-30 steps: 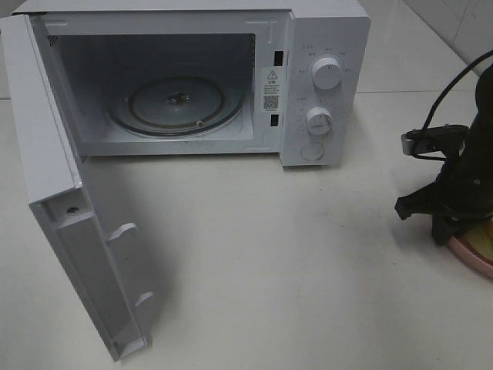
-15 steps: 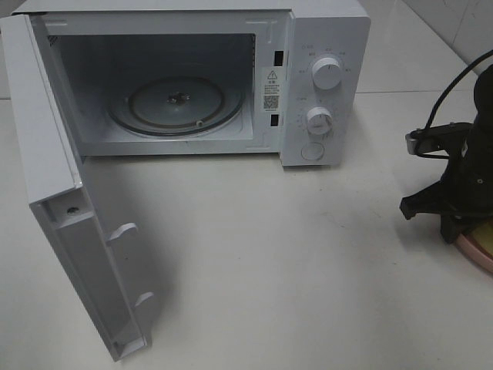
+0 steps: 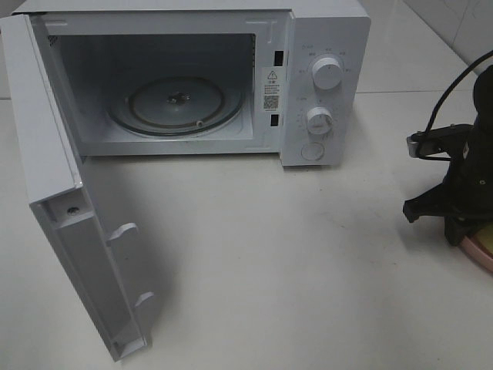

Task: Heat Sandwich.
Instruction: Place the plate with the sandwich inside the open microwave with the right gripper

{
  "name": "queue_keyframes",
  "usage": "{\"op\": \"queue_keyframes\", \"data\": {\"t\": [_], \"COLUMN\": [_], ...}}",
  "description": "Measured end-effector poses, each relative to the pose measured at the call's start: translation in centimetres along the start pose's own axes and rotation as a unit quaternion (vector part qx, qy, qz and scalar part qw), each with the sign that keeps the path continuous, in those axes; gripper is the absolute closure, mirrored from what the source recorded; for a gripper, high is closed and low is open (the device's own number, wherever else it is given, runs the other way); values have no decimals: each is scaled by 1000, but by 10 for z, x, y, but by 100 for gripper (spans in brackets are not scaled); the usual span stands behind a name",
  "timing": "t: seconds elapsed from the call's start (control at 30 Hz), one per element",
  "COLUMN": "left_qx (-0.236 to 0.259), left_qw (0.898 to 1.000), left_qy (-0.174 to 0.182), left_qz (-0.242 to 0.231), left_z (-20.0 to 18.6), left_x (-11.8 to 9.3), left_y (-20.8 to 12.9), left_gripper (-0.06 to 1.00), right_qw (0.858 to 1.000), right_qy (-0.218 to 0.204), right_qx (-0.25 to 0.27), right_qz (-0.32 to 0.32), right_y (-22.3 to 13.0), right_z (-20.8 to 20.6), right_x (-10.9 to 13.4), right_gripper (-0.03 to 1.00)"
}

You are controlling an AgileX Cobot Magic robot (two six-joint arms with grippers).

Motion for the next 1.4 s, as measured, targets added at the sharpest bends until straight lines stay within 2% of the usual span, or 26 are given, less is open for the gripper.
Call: {"op": "queue_keyframes", "data": {"t": [0.3, 0.6, 0.73, 1.07, 1.4], "left_qx": [0, 0, 0, 0, 0], "left_qw": [1000, 1000, 1000, 1000, 1000], "left_qy": [0, 0, 0, 0, 0], "left_qz": [0, 0, 0, 0, 0], "left_z": [0, 0, 0, 0, 0], "left_x": [0, 0, 0, 0, 0], "left_y": [0, 0, 0, 0, 0], "left_gripper": [-3, -3, -3, -3, -3], "right_qw": [998, 995, 990, 988, 984], "right_qy": [-57, -83, -108, -122, -126], "right_qx": [18, 25, 42, 21, 6], "right_qz": [-37, -57, -77, -94, -124], "right_y": [-3, -4, -9, -15, -43], "right_z": [-5, -9, -13, -41, -63], "right_x": [13, 29, 40, 53, 66], "right_gripper": [94, 94, 94, 94, 94]}}
Point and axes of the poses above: a point on each arm's last joint axis where the gripper is mounted, z pointing out along that axis toward the gripper, x along the wrist's bending axis when the last joint is at zero, y = z × x, the point moved 4 cm from there along z, pointing out along that axis toward the gripper, and after that the axes turned 4 degrees about -z, right-handed, at the moved point
